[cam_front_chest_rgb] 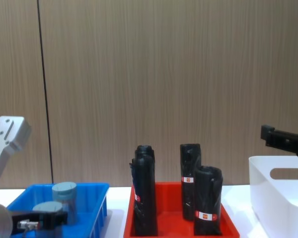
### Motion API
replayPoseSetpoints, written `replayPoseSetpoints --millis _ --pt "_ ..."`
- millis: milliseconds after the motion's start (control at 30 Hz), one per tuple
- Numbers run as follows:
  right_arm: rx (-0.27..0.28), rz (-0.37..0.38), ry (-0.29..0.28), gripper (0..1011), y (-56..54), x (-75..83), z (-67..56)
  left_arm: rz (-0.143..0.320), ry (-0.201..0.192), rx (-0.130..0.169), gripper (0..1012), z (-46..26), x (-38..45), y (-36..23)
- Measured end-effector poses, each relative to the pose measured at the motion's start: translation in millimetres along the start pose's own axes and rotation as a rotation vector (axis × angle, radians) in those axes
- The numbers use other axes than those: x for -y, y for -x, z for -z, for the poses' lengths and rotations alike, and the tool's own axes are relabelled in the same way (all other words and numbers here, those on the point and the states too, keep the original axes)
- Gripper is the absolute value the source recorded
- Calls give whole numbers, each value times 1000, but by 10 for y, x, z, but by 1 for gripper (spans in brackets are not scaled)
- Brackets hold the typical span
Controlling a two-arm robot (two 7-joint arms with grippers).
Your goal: Pick the cotton swabs from the blue box and place them into the white box.
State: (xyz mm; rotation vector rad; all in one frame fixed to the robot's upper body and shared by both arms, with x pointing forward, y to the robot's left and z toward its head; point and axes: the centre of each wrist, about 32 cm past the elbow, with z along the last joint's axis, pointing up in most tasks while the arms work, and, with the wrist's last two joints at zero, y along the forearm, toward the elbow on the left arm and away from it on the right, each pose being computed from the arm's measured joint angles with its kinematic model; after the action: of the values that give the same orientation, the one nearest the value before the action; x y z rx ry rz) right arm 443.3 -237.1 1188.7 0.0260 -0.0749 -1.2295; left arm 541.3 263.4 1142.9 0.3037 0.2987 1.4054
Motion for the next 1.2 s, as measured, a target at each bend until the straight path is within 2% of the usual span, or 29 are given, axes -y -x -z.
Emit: replayPoseSetpoints --millis 233,333,533,767,833,933,1167,1200 --pt "0 0 0 1001 0 0 0 9 50 25 660 -43 -45 18" --pt "0 0 0 1002 0 0 0 30 95 48 660 -92 -90 24" --pt "0 0 0 1002 0 0 0 69 155 84 660 -168 -166 18" --pt "0 0 0 1002 0 0 0 154 236 134 660 -297 -269 -13" --pt "0 0 0 1001 0 0 0 168 248 141 660 -320 -285 -22" --pt "0 0 0 1001 0 0 0 223 280 161 659 -373 -324 -46" --pt "0 0 0 1002 0 0 0 308 317 186 660 -437 -368 -85" --pt "0 0 0 1002 0 0 0 334 326 192 660 -452 -378 -95"
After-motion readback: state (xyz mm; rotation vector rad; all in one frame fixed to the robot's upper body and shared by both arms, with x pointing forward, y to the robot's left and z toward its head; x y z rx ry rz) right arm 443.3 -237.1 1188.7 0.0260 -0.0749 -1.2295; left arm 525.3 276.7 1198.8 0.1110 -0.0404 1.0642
